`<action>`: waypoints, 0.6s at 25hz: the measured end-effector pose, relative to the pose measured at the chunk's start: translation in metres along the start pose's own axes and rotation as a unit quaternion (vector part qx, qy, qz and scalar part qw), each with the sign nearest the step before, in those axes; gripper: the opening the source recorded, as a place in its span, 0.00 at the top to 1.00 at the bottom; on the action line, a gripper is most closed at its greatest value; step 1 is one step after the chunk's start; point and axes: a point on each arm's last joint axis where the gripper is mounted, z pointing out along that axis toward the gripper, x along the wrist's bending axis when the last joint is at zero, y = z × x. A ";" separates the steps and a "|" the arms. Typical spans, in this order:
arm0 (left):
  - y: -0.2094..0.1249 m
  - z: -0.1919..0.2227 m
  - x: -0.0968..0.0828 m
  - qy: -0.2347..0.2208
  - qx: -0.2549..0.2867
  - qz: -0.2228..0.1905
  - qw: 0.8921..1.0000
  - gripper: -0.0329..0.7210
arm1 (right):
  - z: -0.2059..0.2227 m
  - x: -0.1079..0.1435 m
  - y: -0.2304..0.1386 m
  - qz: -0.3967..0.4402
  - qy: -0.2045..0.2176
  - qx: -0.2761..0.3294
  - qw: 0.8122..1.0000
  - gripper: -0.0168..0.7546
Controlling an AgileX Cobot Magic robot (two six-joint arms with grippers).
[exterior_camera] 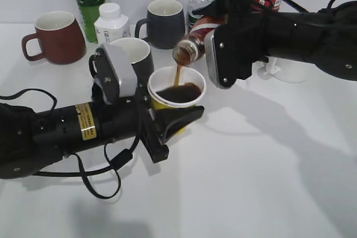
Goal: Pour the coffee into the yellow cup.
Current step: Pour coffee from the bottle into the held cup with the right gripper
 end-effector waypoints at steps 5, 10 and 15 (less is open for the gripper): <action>0.002 -0.002 0.006 0.018 -0.012 -0.006 1.000 0.43 | 0.000 0.001 0.002 0.108 0.004 -0.006 0.994 0.33; 0.003 -0.008 0.007 0.038 -0.018 -0.017 0.999 0.43 | 0.000 0.001 0.002 0.241 0.006 -0.007 0.971 0.33; 0.011 -0.029 0.014 0.085 -0.027 -0.030 0.996 0.43 | 0.000 -0.001 0.003 0.377 -0.001 -0.013 0.926 0.33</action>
